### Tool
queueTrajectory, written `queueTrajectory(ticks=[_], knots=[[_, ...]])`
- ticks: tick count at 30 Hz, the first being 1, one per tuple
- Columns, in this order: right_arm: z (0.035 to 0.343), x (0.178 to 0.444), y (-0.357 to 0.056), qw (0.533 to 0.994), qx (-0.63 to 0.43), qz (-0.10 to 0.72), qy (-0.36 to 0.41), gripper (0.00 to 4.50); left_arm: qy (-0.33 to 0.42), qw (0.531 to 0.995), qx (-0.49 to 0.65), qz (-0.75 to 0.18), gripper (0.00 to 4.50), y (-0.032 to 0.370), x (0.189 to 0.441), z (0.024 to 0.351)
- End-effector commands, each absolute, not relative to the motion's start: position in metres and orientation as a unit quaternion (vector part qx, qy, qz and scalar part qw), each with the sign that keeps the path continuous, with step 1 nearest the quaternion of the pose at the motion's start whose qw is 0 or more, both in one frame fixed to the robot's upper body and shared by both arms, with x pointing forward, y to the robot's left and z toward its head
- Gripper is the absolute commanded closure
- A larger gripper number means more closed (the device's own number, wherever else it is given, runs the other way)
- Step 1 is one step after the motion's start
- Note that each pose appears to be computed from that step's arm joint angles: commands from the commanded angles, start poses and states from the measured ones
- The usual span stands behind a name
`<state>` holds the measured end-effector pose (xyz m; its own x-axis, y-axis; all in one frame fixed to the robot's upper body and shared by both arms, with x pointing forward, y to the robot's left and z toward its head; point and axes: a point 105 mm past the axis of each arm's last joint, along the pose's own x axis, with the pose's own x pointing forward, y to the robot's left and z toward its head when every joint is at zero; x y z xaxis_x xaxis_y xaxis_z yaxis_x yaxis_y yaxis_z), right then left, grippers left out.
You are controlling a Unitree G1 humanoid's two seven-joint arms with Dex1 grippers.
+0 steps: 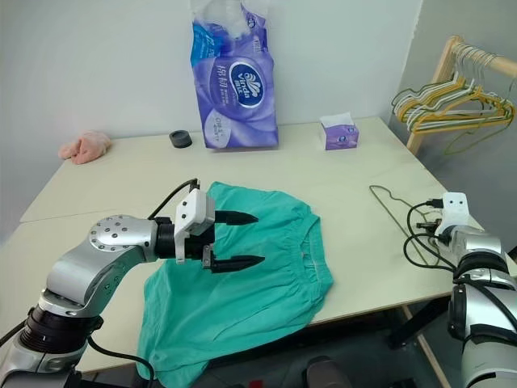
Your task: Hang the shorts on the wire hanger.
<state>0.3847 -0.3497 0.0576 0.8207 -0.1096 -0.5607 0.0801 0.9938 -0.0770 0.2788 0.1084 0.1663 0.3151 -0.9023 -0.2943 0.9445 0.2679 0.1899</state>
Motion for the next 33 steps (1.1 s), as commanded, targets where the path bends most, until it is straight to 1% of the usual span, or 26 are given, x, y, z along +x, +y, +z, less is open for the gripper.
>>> queueTrajectory(ticks=[1,4,7,11,15,19,22,24,28,33], knots=[[0.085,0.403,-0.335,0.969,-0.084,-0.006,0.234,4.45,0.04,0.839,0.177,-0.512,0.0,0.129,0.301,0.177],[0.123,0.418,-0.311,0.975,-0.143,0.051,0.161,4.45,0.031,0.87,0.167,-0.462,0.0,0.147,0.318,0.184],[0.154,0.423,-0.278,0.968,-0.204,0.112,0.094,4.45,0.027,0.885,0.153,-0.44,0.0,0.16,0.326,0.19],[0.179,0.414,-0.228,0.943,-0.268,0.195,0.024,4.45,0.024,0.903,0.138,-0.406,0.0,0.179,0.339,0.198],[0.195,0.398,-0.177,0.89,-0.354,0.283,-0.047,4.45,0.03,0.912,0.118,-0.391,0.0,0.194,0.349,0.205],[0.205,0.374,-0.127,0.806,-0.443,0.372,-0.123,4.45,0.074,0.891,0.102,-0.436,0.0,0.195,0.342,0.2],[0.211,0.365,-0.108,0.774,-0.467,0.396,-0.161,4.45,0.111,0.872,0.106,-0.464,0.0,0.194,0.333,0.19],[0.217,0.355,-0.091,0.743,-0.484,0.419,-0.195,4.45,0.135,0.861,0.115,-0.476,0.0,0.192,0.328,0.18],[0.224,0.344,-0.071,0.71,-0.494,0.444,-0.233,4.45,0.142,0.859,0.115,-0.479,0.0,0.187,0.33,0.173],[0.232,0.333,-0.054,0.675,-0.508,0.464,-0.268,4.45,0.177,0.831,0.111,-0.516,0.0,0.178,0.315,0.155]])
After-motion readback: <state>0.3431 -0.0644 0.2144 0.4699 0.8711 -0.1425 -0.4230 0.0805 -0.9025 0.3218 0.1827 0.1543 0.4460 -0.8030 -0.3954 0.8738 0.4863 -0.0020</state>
